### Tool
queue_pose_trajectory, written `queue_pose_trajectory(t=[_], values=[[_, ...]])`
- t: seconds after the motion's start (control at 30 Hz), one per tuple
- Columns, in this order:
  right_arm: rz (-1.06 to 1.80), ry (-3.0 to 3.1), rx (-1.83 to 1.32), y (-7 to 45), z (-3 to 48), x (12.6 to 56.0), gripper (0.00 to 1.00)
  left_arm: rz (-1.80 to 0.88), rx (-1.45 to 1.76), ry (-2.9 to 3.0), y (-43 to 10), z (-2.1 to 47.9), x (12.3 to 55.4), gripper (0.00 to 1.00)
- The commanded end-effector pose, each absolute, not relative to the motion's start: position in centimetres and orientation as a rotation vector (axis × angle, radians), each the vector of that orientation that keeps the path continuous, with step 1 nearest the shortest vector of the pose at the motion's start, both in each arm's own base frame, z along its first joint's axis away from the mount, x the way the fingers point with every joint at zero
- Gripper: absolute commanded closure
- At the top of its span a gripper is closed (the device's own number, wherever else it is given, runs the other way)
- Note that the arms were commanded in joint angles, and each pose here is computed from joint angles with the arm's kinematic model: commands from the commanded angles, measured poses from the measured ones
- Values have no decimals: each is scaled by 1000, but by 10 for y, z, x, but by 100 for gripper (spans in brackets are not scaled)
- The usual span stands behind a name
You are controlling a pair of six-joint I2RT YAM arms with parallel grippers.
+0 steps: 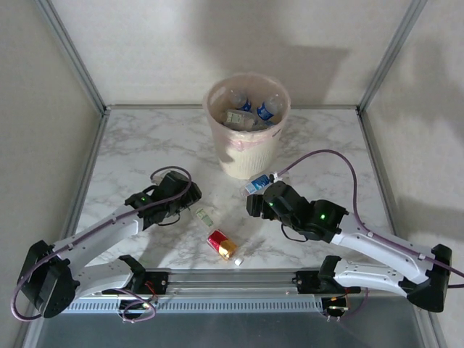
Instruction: Put the plastic bottles in the bin
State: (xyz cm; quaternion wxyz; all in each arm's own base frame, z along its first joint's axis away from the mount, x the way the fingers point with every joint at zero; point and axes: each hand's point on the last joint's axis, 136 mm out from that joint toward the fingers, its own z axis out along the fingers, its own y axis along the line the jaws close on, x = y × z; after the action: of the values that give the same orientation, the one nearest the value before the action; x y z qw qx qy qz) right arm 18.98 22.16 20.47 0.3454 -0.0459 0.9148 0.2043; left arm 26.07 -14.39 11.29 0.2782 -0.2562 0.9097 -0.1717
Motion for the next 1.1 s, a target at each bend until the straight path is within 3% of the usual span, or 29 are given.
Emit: queue_pose_trajectory(t=[0.0,0.83,1.07], values=[[507,2366,-91,212,202,187,17,-522,-756,2428,-154,104,259,18],[432,2410,-115,208,185,187,14,-526,-778,2590,-201,41,240,23],[423,2407,-96,204,183,187,14,-511,-794,2604,-199,30,237,36]])
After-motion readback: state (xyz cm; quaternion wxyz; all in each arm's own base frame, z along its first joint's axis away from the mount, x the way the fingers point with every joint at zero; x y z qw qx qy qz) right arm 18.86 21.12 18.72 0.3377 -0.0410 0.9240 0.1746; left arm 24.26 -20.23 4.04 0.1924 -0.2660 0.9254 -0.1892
